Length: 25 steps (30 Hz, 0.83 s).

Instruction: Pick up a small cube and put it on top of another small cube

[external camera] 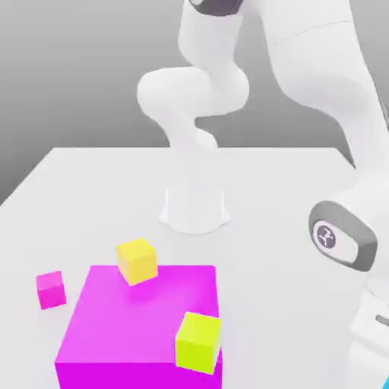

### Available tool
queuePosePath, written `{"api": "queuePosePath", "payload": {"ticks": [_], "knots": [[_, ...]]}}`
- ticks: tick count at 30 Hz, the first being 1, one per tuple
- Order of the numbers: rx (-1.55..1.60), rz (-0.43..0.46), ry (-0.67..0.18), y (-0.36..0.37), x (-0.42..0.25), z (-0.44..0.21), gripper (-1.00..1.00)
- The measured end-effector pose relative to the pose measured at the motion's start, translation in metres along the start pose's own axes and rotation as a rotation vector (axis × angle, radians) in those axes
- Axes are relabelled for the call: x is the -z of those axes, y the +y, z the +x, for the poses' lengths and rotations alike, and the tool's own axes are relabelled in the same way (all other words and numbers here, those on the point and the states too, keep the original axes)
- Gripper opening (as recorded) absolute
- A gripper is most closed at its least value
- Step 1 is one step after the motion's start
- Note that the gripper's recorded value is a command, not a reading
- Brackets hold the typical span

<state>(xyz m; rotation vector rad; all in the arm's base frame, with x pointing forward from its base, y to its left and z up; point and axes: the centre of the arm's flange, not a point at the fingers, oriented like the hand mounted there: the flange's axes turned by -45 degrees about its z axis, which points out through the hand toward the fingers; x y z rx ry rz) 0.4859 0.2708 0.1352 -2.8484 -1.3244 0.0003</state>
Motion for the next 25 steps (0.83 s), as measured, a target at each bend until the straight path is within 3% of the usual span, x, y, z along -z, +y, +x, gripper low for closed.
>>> {"api": "queuePosePath", "payload": {"ticks": [6, 15, 18, 19, 25], "knots": [[-0.084, -0.011, -0.007, 0.034, 0.078, -0.018, -1.00], [-0.607, -0.003, -0.003, 0.190, 0.195, -0.177, -1.00], [-0.628, 0.003, 0.001, 0.192, 0.166, -0.184, -1.00], [-0.628, 0.003, 0.001, 0.191, 0.152, -0.184, 1.00], [-0.628, 0.001, 0.000, 0.191, 0.145, -0.185, 1.00]]}}
